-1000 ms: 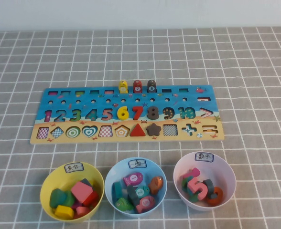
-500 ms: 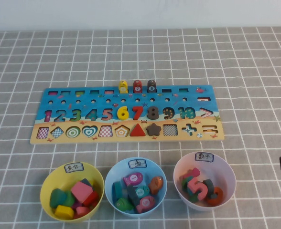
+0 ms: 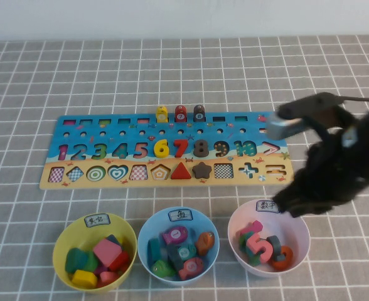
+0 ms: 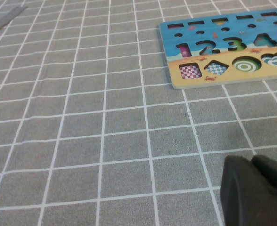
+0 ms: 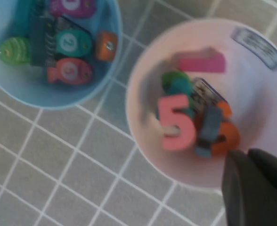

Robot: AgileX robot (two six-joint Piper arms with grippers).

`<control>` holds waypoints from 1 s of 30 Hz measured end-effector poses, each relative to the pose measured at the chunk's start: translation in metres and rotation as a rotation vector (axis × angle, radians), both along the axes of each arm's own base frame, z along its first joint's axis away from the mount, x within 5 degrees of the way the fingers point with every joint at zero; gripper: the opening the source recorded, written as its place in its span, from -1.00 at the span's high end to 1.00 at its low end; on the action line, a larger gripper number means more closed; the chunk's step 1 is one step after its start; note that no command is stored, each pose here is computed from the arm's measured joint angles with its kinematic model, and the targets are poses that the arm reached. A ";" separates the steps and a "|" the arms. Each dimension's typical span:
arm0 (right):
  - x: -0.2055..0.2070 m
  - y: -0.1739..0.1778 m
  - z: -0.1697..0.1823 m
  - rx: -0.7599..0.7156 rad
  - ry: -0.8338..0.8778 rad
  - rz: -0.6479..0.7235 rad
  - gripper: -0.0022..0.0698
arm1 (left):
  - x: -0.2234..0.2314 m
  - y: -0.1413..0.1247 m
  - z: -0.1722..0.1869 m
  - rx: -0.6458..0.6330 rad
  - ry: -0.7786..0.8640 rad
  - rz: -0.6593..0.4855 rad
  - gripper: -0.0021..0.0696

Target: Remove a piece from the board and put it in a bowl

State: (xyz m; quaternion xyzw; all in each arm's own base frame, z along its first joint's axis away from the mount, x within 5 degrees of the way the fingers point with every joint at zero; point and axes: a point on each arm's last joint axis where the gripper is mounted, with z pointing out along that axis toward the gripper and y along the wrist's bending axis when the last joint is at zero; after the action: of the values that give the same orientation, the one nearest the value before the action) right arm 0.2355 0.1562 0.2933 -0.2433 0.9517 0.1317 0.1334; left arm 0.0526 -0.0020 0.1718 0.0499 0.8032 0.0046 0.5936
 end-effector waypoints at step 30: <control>0.111 0.116 -0.028 -0.103 -0.124 0.710 0.85 | 0.000 0.000 0.000 0.000 0.000 0.000 0.94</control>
State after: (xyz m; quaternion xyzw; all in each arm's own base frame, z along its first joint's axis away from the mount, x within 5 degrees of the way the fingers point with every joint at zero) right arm 0.3470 0.2727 0.2652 -0.5726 0.8033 0.1066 0.1244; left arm 0.0526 -0.0020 0.1718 0.0499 0.8032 0.0046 0.5936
